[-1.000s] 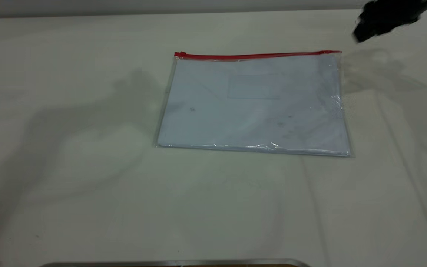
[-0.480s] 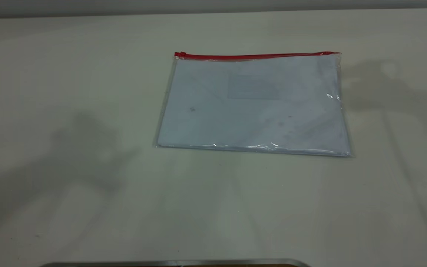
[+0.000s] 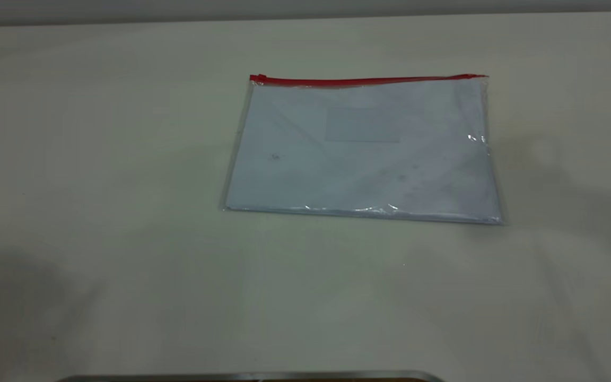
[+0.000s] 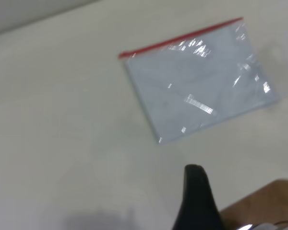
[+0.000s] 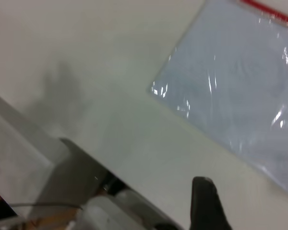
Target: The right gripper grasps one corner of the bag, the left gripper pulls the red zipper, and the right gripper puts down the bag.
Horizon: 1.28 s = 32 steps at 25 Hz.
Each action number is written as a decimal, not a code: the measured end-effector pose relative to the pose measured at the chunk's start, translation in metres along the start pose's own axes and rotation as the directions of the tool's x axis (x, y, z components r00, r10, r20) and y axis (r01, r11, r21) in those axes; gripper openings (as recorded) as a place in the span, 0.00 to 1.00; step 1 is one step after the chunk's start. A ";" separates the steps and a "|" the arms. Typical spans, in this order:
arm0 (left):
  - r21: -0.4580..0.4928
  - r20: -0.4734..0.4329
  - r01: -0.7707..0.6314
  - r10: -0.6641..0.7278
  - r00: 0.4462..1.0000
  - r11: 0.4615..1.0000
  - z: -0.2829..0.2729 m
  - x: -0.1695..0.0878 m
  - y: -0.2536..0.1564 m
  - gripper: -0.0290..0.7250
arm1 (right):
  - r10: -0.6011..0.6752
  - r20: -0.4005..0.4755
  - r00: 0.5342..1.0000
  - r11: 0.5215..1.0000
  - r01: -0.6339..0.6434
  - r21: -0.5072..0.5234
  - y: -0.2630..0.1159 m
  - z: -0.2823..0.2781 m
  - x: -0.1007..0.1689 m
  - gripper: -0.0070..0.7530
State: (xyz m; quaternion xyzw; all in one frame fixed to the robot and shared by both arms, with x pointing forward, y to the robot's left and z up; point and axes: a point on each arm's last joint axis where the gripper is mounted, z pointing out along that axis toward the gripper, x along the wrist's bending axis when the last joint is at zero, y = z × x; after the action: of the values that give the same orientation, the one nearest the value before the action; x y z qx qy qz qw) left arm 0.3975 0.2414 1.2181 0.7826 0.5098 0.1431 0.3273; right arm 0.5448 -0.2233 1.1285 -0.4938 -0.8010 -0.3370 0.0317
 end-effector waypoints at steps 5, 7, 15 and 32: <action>0.039 -0.108 0.073 -0.068 0.992 0.997 -0.005 0.003 -0.063 0.80 | -0.041 0.061 0.997 0.998 0.038 0.047 -0.045 -0.020 0.047 0.65; 0.044 -0.141 0.097 -0.090 0.986 0.994 -0.005 0.004 -0.086 0.80 | -0.034 0.089 0.995 0.998 0.028 0.064 -0.068 -0.026 0.058 0.65; 0.023 -0.199 0.121 -0.114 0.973 0.992 -0.001 0.003 -0.167 0.80 | -0.027 0.211 0.977 0.996 0.009 0.085 -0.176 -0.040 0.068 0.65; 0.016 -0.244 0.106 -0.099 0.965 0.994 0.027 0.007 -0.237 0.80 | -0.032 0.430 0.902 0.981 0.110 -0.159 -0.284 -0.041 0.059 0.65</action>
State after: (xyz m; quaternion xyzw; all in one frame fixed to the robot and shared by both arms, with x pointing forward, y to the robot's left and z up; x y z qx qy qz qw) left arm 0.2493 0.3009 1.0409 0.7364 0.5880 0.2131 0.2580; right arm 0.2721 -0.2819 1.0382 -0.5266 -0.7724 -0.2931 -0.2006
